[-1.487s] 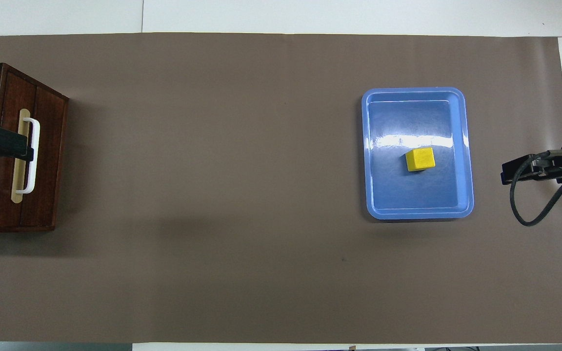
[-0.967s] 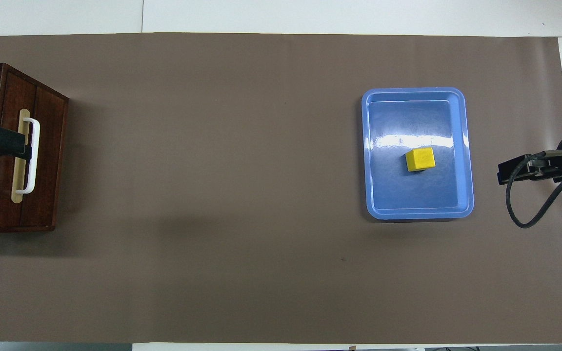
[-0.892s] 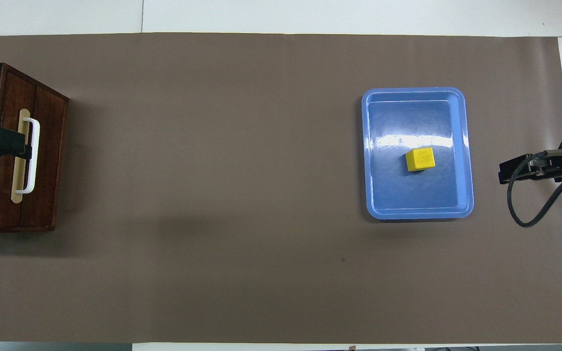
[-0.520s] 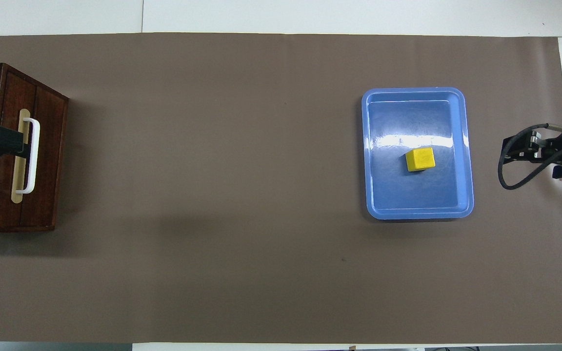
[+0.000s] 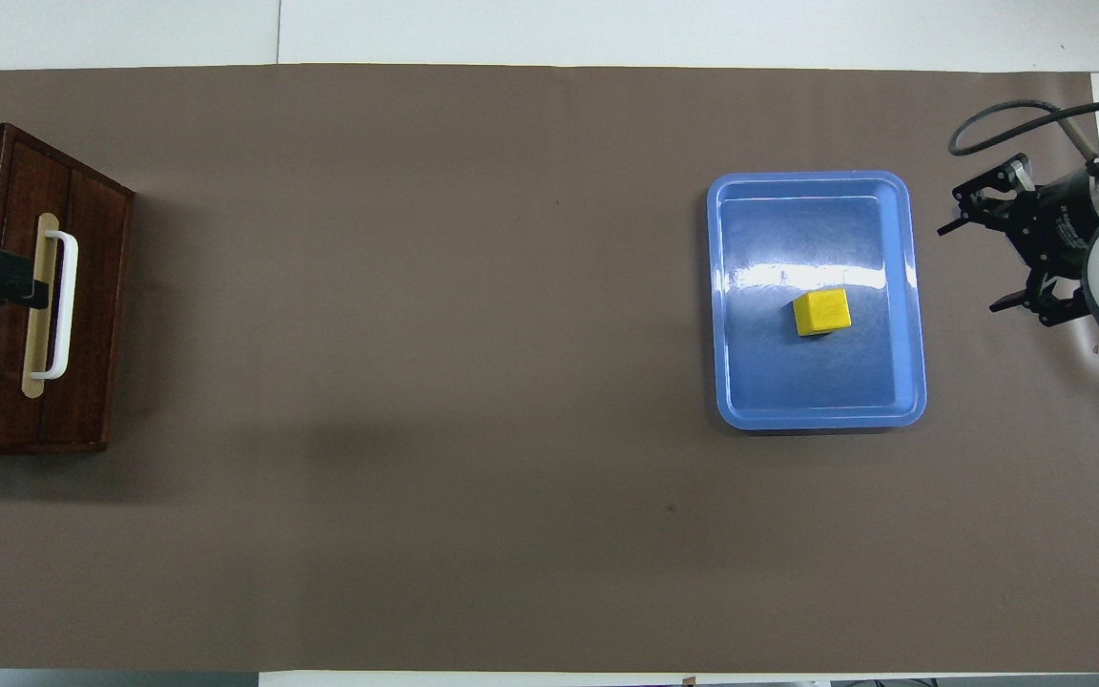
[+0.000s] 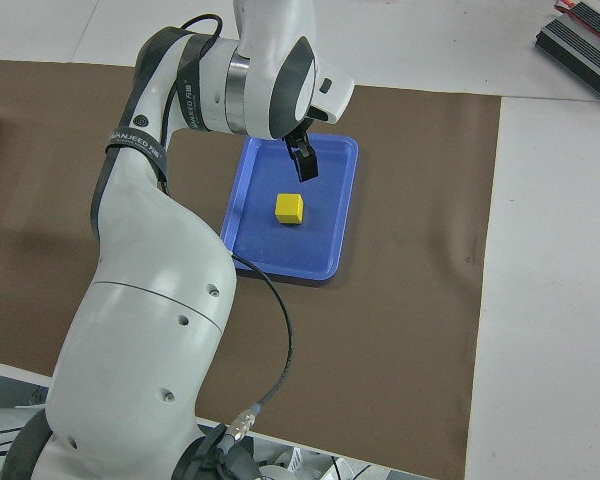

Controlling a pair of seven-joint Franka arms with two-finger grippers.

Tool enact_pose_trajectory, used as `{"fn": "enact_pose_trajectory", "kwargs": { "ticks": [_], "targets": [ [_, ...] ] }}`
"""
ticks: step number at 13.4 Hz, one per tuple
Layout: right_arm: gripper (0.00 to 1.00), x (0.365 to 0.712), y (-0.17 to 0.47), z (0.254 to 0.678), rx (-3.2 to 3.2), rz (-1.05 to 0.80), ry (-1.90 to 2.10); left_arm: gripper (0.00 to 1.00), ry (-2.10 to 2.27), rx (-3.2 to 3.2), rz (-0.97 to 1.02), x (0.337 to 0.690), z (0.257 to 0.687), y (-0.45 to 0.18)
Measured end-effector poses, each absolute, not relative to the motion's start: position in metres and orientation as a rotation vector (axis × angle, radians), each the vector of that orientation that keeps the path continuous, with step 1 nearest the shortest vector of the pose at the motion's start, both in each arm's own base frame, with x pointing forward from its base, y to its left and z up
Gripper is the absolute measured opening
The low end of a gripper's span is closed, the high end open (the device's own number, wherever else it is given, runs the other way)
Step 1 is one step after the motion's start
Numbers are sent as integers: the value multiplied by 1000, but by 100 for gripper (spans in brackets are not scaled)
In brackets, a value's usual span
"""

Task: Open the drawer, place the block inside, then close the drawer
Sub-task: 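Move the right gripper over the yellow cube while the left gripper grips the drawer handle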

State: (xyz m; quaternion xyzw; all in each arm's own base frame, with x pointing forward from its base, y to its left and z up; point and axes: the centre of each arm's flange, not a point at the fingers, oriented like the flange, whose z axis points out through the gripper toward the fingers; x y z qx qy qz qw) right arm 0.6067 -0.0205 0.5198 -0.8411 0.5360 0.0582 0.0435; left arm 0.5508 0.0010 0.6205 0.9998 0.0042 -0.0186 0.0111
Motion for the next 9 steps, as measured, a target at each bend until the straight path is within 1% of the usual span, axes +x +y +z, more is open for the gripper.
{"fn": "enact_pose_trajectory", "kwargs": {
  "ticks": [2,5,7,9],
  "targets": [
    [92,617,-25,505,-2404,231,1784,100,11,3156,-56,551,619,4],
    [92,623,-42,479,-2163,359,1947,100,1,3188,-41,553,618,4],
    [92,621,-58,458,-2041,411,1991,100,-5,3194,-19,556,613,3],
    [92,617,-66,442,-1943,470,2011,100,-18,3212,24,562,598,3]
  ]
}}
